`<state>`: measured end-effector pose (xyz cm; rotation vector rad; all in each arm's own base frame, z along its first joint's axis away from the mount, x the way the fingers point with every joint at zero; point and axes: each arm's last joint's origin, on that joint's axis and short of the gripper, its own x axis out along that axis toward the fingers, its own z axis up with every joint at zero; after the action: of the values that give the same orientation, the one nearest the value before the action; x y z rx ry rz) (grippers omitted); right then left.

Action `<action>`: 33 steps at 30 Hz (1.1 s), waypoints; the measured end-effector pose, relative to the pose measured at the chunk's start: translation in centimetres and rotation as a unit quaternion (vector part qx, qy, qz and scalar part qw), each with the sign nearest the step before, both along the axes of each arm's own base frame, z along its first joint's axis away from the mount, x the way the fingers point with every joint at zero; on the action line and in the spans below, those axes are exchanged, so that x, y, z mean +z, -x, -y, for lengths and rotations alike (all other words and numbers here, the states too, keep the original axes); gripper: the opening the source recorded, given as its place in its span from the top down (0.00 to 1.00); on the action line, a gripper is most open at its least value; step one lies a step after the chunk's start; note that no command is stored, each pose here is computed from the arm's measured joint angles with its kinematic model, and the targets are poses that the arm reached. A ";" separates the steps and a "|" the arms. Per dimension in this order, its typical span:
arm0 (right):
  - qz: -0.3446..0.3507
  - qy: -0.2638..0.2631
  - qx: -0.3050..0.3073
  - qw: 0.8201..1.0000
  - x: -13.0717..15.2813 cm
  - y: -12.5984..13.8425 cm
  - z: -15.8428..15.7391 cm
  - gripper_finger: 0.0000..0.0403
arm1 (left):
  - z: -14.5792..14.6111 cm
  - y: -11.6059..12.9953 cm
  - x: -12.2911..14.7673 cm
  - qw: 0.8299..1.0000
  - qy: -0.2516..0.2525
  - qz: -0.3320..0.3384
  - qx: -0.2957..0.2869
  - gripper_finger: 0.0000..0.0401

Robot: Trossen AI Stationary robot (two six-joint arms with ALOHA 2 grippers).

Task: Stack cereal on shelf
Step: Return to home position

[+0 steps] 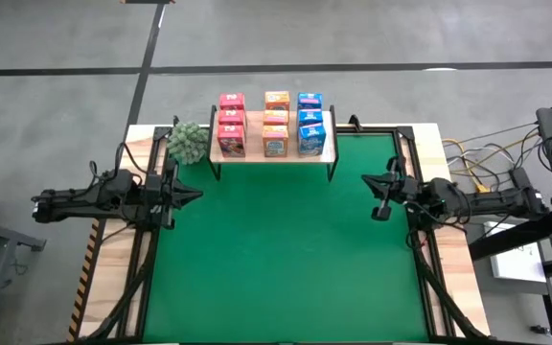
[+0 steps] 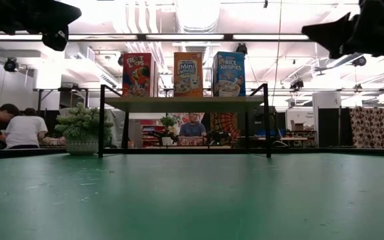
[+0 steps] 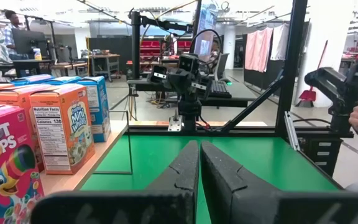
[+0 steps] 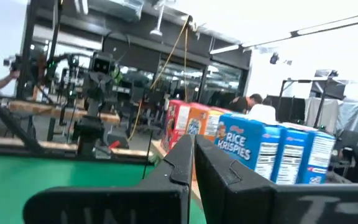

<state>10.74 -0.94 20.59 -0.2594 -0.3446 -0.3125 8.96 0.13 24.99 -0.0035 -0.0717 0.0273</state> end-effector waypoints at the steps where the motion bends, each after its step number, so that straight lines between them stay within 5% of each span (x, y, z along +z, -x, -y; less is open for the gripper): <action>1: 0.002 0.000 -0.001 1.000 0.0 0.1 0.0 0.98 | 0.0 0.0 0.0 1.000 0.000 0.000 0.000 1.00; 33: -0.023 0.010 -0.019 0.999 -0.7 1.7 0.0 0.98 | 0.0 0.0 0.0 1.000 -0.008 -0.001 0.000 1.00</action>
<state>9.01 -0.98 19.93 -0.2933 -0.2979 -0.3408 8.98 0.13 24.98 0.0127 -0.0706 0.0275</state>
